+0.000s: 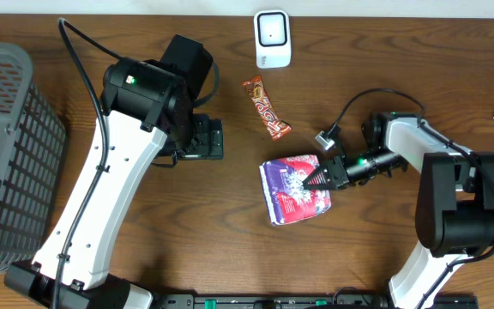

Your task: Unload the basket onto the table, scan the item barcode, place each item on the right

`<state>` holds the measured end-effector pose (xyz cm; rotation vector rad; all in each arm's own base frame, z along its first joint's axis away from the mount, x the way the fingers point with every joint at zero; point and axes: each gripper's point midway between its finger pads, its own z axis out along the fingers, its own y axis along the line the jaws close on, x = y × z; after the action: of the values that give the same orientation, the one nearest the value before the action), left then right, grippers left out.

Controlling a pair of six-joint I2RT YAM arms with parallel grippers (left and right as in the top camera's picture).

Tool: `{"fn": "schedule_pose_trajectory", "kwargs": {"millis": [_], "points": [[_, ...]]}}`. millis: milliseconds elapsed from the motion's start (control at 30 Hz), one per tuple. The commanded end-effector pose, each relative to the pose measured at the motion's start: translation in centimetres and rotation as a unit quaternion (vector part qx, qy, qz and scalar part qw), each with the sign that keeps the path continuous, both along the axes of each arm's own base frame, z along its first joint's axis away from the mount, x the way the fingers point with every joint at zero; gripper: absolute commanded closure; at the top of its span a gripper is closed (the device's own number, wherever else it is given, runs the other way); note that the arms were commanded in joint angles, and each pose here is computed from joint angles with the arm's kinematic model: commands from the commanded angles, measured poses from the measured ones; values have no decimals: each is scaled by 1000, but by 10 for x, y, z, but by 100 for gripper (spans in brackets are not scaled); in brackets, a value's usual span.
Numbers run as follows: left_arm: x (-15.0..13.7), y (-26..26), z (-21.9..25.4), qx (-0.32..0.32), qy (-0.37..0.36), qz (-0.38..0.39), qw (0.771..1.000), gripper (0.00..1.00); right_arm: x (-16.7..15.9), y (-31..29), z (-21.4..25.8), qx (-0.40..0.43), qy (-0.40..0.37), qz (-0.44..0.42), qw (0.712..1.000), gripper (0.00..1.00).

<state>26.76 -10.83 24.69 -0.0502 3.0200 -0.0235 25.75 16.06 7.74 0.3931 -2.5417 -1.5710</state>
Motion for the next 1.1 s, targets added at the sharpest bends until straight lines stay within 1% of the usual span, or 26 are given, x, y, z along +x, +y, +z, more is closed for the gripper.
{"fn": "schedule_pose_trajectory", "kwargs": {"millis": [0,67,167,200,233,300,467,500,533,600,633,800,833,900,933,1000,1067], "points": [[0,3,-1,4,3,8,1000,2,21,-9,1,-76,25,-20,997,99],[0,3,-1,4,3,8,1000,2,31,-21,-4,-146,46,-42,987,99],[0,3,-1,4,3,8,1000,2,49,-59,-15,-311,69,-103,942,99],[0,3,-1,4,3,8,1000,2,54,-74,-16,-368,71,-126,919,99],[0,3,-1,4,3,8,1000,2,60,-93,-12,-434,71,-154,885,99],[0,3,-1,4,3,8,1000,2,65,-114,-4,-503,71,-187,841,99],[0,3,-1,4,3,8,1000,2,82,-144,23,-609,30,-252,751,99],[0,3,-1,4,3,8,1000,2,84,-150,27,-631,17,-261,730,99],[0,3,-1,4,3,8,1000,2,86,-157,32,-658,2,-272,702,99],[0,3,-1,4,3,8,1000,2,87,-164,39,-692,-21,-285,662,99],[0,3,-1,4,3,8,1000,2,88,-164,40,-702,-29,-287,651,99],[0,3,-1,4,3,8,1000,2,95,-155,38,-738,-77,-275,611,99],[0,3,-1,4,3,8,1000,2,96,-151,36,-742,-83,-271,608,99],[0,3,-1,4,3,8,1000,2,99,-140,26,-742,-88,-258,613,99],[0,3,-1,4,3,8,1000,2,98,-133,19,-739,-85,-251,619,99],[0,3,-1,4,3,8,1000,2,96,-118,7,-728,-76,-238,638,99],[0,3,-1,4,3,8,1000,2,94,-98,-7,-709,-65,-228,664,98]]}}
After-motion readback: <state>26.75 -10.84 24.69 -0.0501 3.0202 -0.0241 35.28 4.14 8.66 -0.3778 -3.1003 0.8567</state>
